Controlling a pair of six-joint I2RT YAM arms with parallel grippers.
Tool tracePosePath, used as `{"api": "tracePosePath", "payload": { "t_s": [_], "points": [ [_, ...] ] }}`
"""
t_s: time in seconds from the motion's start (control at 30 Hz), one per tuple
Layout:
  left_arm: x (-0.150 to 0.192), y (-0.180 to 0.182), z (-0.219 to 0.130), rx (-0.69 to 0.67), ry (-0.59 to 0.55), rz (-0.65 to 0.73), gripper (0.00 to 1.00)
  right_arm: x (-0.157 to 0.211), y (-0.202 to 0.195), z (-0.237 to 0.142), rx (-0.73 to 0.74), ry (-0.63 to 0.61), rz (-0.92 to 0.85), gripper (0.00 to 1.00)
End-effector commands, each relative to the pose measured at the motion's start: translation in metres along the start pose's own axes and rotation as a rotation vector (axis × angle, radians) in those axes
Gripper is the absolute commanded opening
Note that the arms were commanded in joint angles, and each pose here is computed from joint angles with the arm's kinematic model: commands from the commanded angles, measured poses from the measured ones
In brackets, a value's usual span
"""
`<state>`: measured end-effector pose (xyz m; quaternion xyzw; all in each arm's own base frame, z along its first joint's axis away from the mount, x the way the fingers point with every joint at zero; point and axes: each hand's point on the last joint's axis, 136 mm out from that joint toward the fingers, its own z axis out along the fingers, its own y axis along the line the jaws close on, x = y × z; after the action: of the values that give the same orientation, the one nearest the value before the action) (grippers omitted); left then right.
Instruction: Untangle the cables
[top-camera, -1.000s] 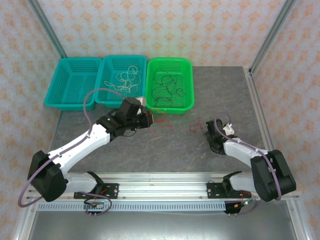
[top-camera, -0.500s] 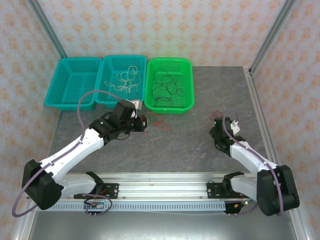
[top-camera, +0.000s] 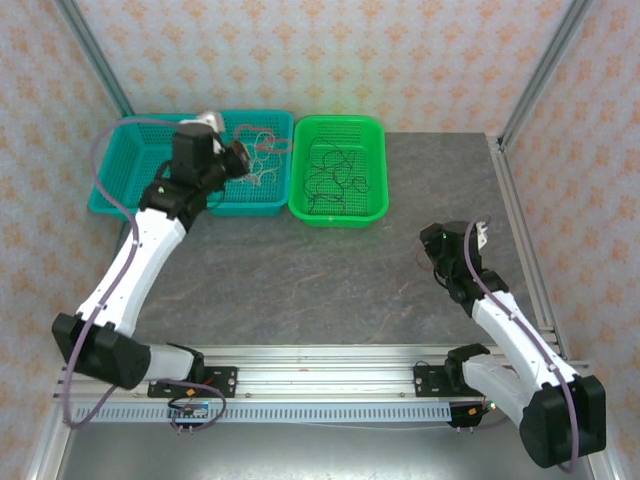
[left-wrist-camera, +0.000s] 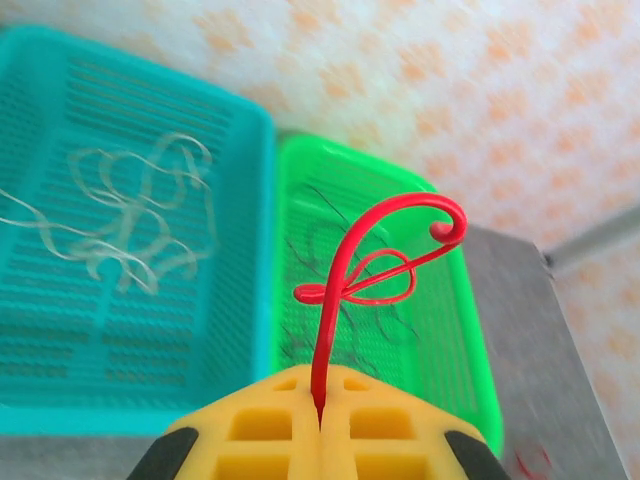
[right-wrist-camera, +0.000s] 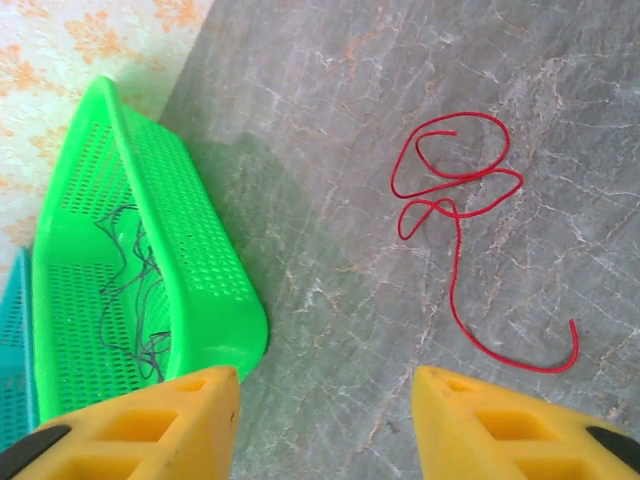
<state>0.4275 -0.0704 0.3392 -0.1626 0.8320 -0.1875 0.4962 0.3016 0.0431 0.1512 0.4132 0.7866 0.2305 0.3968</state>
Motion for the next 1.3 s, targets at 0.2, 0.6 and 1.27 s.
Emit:
{"api": "tracePosePath", "payload": {
  "t_s": [0.2, 0.6, 1.27],
  "points": [
    [-0.104, 0.158, 0.053, -0.243, -0.117, -0.333, 0.0, 0.004, -0.02, -0.011, 0.025, -0.009, 0.028, 0.49],
    [-0.102, 0.293, 0.095, -0.485, 0.0, -0.442, 0.38, -0.003, -0.017, -0.023, 0.019, -0.033, 0.008, 0.5],
    [-0.057, 0.034, -0.038, 0.115, -0.093, -0.312, 0.6, -0.01, -0.003, 0.014, 0.116, 0.001, -0.252, 0.61]
  ]
}}
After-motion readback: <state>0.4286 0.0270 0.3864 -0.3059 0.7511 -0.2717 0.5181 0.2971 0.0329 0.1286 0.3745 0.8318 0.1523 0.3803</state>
